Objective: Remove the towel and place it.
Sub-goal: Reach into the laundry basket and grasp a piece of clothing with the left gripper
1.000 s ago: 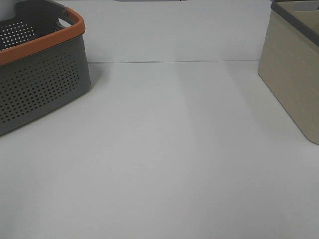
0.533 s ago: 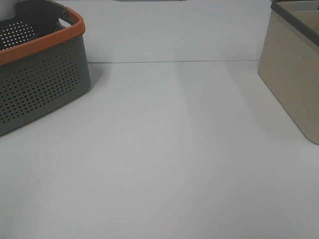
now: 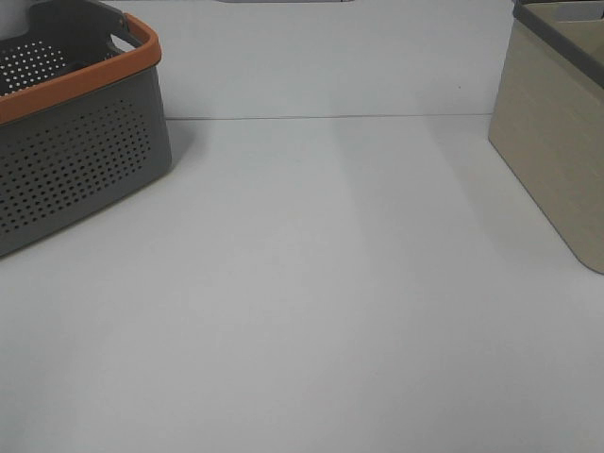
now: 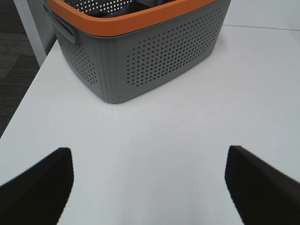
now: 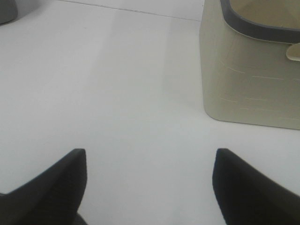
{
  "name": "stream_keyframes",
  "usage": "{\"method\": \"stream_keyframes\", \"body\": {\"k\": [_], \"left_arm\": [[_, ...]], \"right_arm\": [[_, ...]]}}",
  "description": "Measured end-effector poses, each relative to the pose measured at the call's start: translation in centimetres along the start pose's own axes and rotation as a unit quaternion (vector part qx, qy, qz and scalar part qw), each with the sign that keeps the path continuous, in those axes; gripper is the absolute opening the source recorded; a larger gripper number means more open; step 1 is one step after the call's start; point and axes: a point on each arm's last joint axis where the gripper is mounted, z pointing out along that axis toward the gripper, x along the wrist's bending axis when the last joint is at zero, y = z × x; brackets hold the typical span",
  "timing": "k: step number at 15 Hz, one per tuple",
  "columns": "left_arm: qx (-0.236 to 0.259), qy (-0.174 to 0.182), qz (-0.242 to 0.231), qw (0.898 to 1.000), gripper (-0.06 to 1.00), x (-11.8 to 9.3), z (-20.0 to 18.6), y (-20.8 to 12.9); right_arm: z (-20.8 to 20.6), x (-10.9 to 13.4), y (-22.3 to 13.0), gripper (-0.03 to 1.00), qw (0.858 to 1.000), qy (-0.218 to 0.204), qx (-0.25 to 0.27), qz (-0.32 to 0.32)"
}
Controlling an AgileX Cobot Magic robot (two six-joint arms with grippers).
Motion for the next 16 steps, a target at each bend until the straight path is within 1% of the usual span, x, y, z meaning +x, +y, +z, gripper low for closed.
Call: {"method": "stream_keyframes", "body": {"k": [16], "left_arm": [[0.000, 0.003, -0.009, 1.000, 0.81, 0.06, 0.00, 0.00]], "right_arm": [[0.00, 0.00, 0.00, 0.74, 1.000, 0.000, 0.000, 0.000]]}}
